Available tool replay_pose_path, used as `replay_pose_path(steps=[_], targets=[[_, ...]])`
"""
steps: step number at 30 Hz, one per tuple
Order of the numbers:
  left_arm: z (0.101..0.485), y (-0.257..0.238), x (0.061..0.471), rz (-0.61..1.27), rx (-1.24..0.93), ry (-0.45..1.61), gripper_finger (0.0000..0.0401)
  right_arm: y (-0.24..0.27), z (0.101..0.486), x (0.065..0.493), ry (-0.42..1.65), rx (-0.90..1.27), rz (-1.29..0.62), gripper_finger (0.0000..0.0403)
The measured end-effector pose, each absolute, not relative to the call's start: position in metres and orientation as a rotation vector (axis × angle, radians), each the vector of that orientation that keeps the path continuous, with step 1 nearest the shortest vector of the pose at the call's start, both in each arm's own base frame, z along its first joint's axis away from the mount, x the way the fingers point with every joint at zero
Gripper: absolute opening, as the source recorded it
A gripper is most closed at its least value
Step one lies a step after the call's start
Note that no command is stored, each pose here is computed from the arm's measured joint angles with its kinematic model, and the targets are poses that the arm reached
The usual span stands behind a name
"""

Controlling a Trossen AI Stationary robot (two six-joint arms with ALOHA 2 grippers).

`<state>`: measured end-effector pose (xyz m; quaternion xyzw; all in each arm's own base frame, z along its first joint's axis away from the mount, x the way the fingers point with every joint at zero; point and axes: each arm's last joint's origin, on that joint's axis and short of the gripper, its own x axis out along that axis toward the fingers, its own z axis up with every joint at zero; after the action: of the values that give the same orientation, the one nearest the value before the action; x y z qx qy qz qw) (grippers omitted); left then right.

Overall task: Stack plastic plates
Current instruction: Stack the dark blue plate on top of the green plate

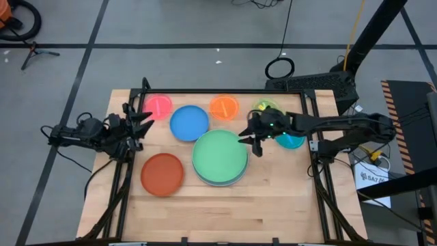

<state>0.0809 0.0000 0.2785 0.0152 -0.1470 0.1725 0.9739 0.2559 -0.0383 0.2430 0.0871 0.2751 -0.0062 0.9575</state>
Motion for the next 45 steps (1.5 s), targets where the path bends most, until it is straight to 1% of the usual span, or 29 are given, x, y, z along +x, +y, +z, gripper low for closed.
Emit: replay_pose_path(steps=[6,12,16,25,28,32,35,38,41,43,45], targets=[[0.271,0.005,0.096,0.55,-0.076,-0.217,0.0159,-0.039,0.252,0.238,0.547,0.156,-0.066,0.0121],[0.266,0.011,0.111,0.623,-0.119,-0.155,0.0159,-0.037,0.261,0.227,0.539,0.09,-0.048,0.0121],[0.27,0.016,0.122,0.673,-0.157,-0.068,0.0159,-0.036,0.262,0.223,0.548,0.068,-0.042,0.0121],[0.283,0.036,0.156,0.813,-0.166,0.341,0.0159,-0.036,0.256,0.219,0.624,0.058,-0.036,0.0121],[0.284,0.048,0.168,0.828,-0.159,0.492,0.0159,-0.035,0.255,0.218,0.637,0.06,-0.036,0.0121],[0.278,0.068,0.183,0.765,-0.129,0.685,0.0159,-0.035,0.255,0.218,0.641,0.054,-0.034,0.0121],[0.269,0.084,0.194,0.641,-0.097,0.821,0.0159,-0.035,0.254,0.218,0.647,0.054,-0.034,0.0121],[0.26,0.103,0.202,0.516,-0.073,0.906,0.0159,-0.035,0.253,0.217,0.657,0.057,-0.033,0.0121],[0.247,0.12,0.206,0.404,0.015,0.995,0.0159,-0.035,0.253,0.217,0.667,0.064,-0.035,0.0121],[0.237,0.131,0.206,0.367,0.057,1.05,0.0159,-0.035,0.253,0.217,0.667,0.064,-0.035,0.0121],[0.229,0.144,0.205,0.378,0.058,1.083,0.0159,-0.035,0.253,0.217,0.667,0.065,-0.035,0.0121]])
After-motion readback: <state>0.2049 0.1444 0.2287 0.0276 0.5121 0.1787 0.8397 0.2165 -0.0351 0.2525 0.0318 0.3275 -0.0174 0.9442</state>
